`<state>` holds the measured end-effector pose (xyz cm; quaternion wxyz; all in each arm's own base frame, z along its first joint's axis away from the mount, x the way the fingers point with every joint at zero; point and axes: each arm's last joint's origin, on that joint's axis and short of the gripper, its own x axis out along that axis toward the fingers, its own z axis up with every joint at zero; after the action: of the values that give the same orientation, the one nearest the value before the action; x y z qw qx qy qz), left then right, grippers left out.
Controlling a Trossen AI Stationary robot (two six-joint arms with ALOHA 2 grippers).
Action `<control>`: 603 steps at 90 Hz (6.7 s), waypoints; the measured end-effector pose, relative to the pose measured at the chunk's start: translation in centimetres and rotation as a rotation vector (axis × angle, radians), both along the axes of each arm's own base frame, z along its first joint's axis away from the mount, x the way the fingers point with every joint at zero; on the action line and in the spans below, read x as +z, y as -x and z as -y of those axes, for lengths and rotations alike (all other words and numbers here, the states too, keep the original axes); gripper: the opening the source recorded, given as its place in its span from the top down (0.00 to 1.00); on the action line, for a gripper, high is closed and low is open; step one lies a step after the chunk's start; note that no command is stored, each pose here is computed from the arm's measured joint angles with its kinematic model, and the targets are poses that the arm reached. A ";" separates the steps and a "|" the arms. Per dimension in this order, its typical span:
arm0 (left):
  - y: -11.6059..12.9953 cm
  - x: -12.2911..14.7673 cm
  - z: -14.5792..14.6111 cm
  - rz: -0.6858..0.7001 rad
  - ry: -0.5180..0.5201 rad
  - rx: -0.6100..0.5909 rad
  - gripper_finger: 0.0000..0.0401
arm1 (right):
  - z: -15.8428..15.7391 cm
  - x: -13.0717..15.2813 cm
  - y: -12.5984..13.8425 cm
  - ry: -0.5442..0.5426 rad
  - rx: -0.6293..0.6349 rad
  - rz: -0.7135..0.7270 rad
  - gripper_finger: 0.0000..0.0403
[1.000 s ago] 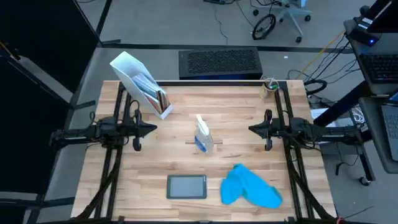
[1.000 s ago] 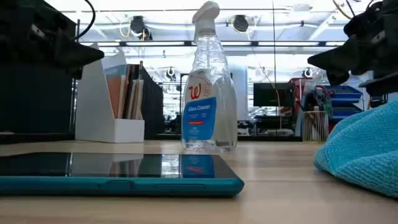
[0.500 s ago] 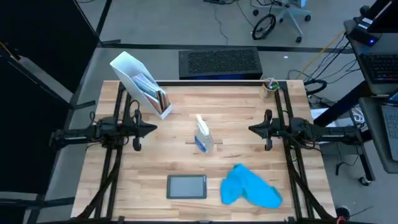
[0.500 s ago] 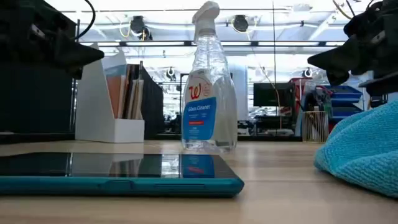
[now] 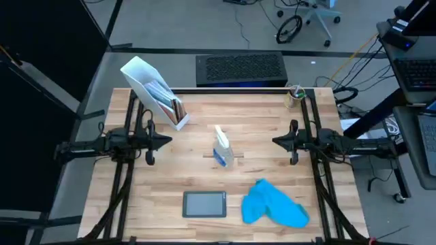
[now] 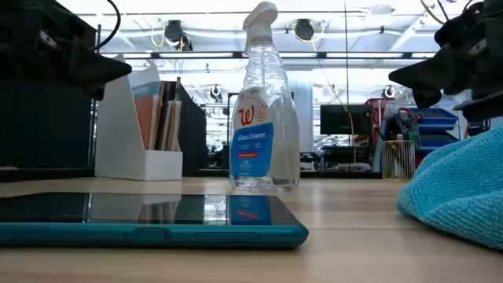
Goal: Apply microfiber cloth
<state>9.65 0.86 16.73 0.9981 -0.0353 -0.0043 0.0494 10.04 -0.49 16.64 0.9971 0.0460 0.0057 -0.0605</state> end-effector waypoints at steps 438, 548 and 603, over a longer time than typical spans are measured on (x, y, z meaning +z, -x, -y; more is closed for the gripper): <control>-10.7 -6.3 13.3 -0.994 0.149 -0.630 1.00 | -21.0 -4.6 -26.9 -1.282 -0.381 -0.632 0.40; -11.2 -3.5 12.2 -0.821 0.106 -0.540 1.00 | -21.8 -1.8 -27.8 -0.690 -0.171 -0.359 0.96; -10.4 1.2 10.8 -0.584 0.056 -0.437 1.00 | -17.0 14.3 -15.4 -0.189 -0.073 -0.607 0.98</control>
<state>20.04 -9.90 17.90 0.9430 -0.0472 0.2897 -0.1570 25.48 16.52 30.90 0.9383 0.1187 0.3067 -0.1065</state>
